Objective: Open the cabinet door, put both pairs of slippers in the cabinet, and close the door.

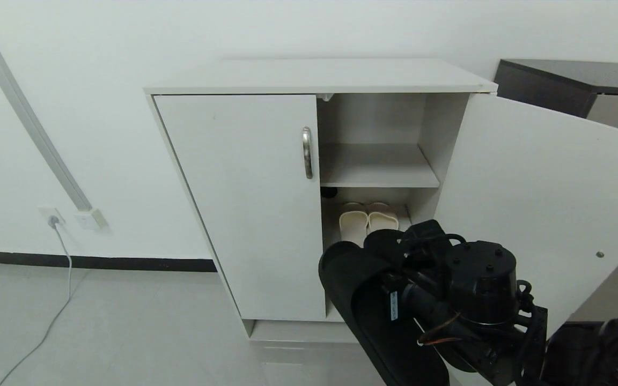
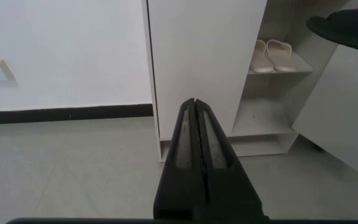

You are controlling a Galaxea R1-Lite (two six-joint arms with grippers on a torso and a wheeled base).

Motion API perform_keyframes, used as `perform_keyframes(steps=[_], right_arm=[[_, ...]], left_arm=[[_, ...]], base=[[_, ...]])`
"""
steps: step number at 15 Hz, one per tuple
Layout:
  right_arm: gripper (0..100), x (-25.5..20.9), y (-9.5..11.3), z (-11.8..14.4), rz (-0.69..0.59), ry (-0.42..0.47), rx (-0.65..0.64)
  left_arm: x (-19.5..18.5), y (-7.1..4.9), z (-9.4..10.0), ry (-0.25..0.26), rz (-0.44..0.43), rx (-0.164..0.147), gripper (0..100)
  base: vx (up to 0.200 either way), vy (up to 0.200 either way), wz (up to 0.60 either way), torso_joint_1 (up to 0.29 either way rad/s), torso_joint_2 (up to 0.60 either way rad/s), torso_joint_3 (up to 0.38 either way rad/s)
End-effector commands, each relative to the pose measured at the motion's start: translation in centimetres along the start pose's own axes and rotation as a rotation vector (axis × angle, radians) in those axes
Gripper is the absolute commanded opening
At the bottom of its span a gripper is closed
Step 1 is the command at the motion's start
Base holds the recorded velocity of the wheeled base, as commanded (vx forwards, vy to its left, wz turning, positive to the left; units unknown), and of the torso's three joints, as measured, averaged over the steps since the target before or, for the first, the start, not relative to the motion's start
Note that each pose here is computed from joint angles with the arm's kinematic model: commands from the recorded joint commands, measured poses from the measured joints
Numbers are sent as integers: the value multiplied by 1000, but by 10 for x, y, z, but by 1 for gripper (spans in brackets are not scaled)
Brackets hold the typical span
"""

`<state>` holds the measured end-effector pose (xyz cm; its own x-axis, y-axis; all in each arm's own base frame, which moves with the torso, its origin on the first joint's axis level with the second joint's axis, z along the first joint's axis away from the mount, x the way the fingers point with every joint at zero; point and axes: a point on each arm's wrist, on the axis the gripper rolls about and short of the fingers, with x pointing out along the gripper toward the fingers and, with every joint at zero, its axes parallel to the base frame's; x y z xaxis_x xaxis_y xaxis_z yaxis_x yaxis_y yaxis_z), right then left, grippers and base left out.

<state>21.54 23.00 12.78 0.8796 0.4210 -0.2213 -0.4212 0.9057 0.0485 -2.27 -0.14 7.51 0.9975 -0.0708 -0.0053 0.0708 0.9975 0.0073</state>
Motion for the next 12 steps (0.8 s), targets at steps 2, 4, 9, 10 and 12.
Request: perform_keyframes(steps=[2, 4, 9, 10, 12], right_arm=[[0, 0, 0, -1, 1, 4, -2], [0, -1, 1, -2, 4, 8, -4], [0, -1, 3, -5, 11, 11, -7], [0, -1, 3, -4, 10, 3, -5], [0, -2, 2, -5, 16, -5, -15]], left_arm=[[0, 0, 0, -1, 0, 0, 0], [0, 0, 0, -1, 0, 0, 0], [0, 0, 0, 1, 2, 0, 0], [0, 0, 0, -1, 0, 0, 0], [0, 0, 0, -1, 2, 0, 0]], base=[[0, 0, 0, -39, 442, 388], [0, 0, 0, -17, 413, 395], [0, 0, 0, 2, 97, 89], [0, 0, 0, 0, 0, 0], [0, 0, 0, 0, 0, 0]])
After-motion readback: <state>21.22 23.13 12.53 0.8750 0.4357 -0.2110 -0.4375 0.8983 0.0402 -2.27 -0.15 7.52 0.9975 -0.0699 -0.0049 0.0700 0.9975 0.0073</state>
